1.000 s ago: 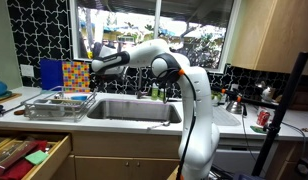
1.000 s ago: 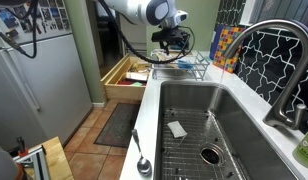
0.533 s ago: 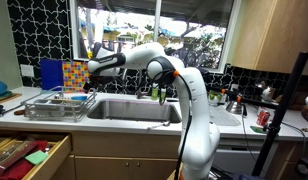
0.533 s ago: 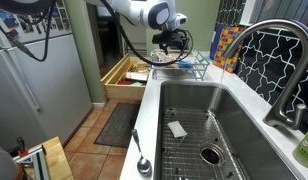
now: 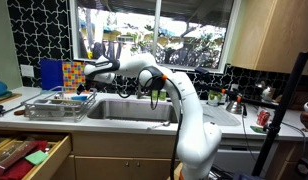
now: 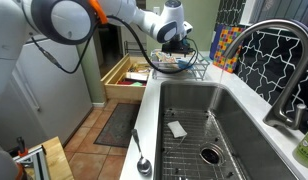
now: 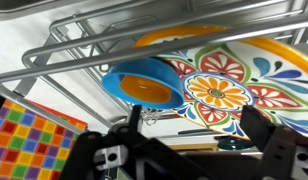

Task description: Put the blue bowl on the counter in front of the sink and spill the liquid in the orange bowl into the sink then set it down on the counter next to the blue bowl.

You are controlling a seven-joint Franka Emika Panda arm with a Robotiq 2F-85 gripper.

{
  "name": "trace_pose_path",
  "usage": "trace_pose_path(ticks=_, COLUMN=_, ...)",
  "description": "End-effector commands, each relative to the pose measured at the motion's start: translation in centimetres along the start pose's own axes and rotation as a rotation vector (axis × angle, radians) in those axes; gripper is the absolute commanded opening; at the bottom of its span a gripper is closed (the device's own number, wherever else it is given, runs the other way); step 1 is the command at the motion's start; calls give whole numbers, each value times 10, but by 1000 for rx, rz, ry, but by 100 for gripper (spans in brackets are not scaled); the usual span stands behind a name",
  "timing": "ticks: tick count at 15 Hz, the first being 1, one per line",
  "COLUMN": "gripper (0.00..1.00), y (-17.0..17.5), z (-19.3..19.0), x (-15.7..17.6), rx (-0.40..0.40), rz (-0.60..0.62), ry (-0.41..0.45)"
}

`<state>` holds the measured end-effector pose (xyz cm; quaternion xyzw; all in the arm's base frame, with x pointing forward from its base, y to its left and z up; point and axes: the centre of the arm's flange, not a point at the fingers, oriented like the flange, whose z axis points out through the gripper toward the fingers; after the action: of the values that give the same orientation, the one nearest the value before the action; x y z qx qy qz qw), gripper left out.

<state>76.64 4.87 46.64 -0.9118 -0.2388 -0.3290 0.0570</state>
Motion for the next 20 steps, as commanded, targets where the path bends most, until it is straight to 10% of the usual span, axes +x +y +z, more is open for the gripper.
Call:
trace_pose_path(ticks=1, gripper=100, y=16, z=31, x=12, rx=16, rz=2, ry=52)
trace_pose_path(ticks=11, gripper=85, y=27, z=75, x=10, rx=28, rz=-17, ry=23)
trace_pose_path(ticks=20, gripper=7, y=27, z=79, x=11, rx=88, rz=-21, ry=-28)
